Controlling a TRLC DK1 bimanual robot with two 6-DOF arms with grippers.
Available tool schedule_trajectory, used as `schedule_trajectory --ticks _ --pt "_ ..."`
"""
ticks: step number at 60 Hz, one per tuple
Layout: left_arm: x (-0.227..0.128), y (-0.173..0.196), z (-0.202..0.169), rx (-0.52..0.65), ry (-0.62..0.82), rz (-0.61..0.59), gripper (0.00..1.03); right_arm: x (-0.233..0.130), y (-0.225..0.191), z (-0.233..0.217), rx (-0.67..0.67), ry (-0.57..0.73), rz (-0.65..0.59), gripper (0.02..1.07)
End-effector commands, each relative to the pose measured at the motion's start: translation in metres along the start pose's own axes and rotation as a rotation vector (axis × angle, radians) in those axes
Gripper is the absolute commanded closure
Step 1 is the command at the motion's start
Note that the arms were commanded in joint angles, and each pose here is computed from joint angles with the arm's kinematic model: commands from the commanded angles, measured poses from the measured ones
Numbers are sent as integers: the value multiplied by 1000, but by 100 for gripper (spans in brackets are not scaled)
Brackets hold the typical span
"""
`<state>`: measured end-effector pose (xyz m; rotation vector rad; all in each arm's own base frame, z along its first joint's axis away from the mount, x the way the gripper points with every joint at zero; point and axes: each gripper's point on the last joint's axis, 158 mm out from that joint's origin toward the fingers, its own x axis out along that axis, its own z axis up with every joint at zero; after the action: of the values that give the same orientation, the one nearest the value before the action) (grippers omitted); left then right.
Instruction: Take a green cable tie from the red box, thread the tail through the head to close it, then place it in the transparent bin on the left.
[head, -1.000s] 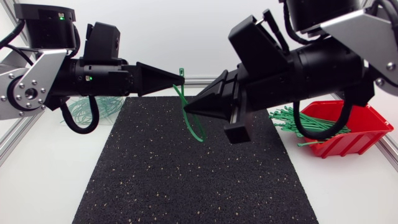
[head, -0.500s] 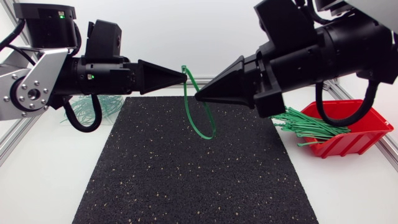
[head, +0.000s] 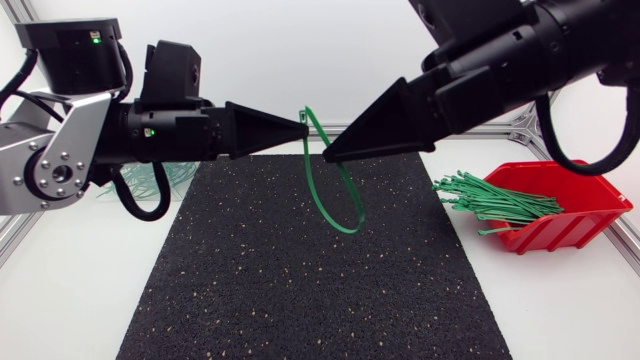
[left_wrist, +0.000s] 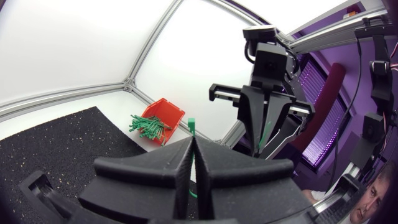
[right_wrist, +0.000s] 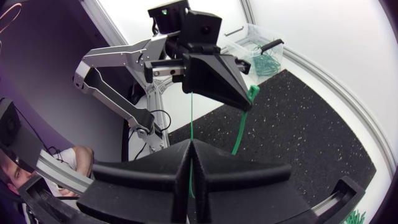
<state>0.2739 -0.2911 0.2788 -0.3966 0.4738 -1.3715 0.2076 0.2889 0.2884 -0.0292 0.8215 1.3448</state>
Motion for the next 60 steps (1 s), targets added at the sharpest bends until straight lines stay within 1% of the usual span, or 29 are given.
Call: schedule_trajectory --ticks 1,13,20,26,35,43,45,49,60 --pt "-2 -16 -2 -20 -6 -35 100 -4 0 5 33 4 10 102" --pt "-1 -31 1 -25 -21 -65 100 -8 10 11 39 7 19 102" --pt "-3 -40 2 -18 -25 -76 100 -15 16 18 38 -9 -16 102" --pt "-3 -43 3 -22 -27 -79 100 -11 16 17 40 16 -57 102" --pt "-5 -51 4 -15 -30 -90 100 -7 22 15 35 25 -21 102" --pt "-5 -52 4 -12 -31 -92 100 -7 22 14 58 36 -22 102" --pt "-5 -54 3 -12 -28 -96 100 -7 24 13 73 40 -16 102" --pt "-5 -55 3 -11 -28 -97 100 -12 27 12 147 36 -17 102" --pt "-5 -58 4 3 -33 -103 100 -22 50 15 246 48 -2 102"
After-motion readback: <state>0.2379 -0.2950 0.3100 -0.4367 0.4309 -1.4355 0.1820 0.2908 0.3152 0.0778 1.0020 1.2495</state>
